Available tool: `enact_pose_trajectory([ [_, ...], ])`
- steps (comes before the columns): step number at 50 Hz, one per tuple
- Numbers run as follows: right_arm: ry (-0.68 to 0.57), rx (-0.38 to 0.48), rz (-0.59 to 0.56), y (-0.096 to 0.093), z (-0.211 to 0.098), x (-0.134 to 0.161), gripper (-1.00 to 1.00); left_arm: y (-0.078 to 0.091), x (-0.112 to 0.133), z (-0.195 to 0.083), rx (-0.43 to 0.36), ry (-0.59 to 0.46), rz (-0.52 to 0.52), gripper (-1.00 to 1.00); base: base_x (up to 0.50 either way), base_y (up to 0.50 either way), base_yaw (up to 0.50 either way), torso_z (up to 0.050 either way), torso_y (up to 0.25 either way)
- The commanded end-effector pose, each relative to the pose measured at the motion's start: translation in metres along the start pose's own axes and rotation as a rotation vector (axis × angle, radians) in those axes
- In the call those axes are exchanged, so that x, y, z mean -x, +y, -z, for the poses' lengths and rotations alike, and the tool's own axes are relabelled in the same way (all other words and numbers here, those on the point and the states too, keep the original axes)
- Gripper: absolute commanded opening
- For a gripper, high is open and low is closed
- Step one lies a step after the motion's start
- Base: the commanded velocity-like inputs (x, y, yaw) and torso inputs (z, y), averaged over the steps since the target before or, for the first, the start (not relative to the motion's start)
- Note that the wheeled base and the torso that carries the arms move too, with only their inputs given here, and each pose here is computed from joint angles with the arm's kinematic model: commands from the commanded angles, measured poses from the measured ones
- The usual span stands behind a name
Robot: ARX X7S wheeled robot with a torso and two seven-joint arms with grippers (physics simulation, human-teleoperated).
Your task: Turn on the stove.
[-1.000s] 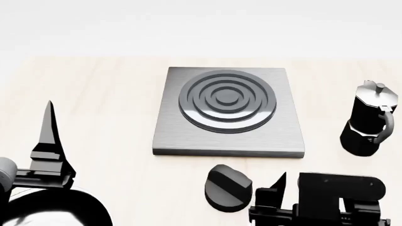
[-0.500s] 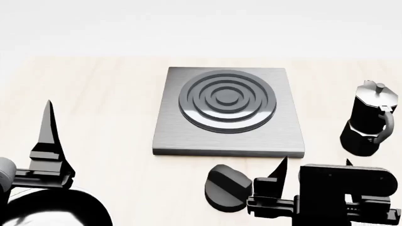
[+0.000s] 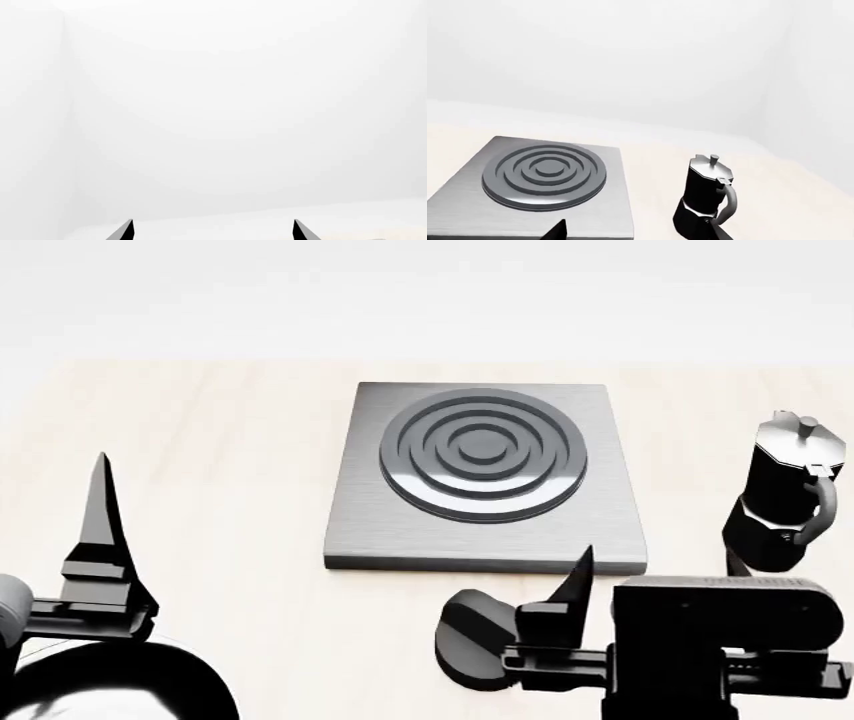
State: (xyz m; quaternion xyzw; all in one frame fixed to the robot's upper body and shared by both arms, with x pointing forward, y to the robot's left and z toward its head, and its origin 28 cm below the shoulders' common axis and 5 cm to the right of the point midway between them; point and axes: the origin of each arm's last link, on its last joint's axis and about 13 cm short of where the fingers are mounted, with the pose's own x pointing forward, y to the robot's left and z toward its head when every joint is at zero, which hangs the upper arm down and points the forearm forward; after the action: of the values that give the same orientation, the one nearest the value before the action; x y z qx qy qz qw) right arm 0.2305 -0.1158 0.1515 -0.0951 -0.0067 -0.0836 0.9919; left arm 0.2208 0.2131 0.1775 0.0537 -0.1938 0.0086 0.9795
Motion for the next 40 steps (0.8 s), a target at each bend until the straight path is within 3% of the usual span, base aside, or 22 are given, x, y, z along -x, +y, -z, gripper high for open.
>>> enact_pose_trajectory([
  [1,-0.035,0.007,-0.013,0.002,-0.007,0.004,1.0,0.0,0.0,0.0,0.001,0.0,-0.001,1.0,0.0,0.0,0.0,0.0,0.0],
  [25,-0.11,0.026,-0.047,0.004,-0.025,0.017,1.0,-0.001,0.0,0.001,-0.026,0.0,-0.004,1.0,0.0,0.0,0.0,0.0,0.0],
  [40,-0.152,0.036,-0.06,0.004,-0.034,0.024,1.0,-0.001,0.001,0.0,0.001,0.0,0.002,1.0,0.0,0.0,0.0,0.0,0.0],
])
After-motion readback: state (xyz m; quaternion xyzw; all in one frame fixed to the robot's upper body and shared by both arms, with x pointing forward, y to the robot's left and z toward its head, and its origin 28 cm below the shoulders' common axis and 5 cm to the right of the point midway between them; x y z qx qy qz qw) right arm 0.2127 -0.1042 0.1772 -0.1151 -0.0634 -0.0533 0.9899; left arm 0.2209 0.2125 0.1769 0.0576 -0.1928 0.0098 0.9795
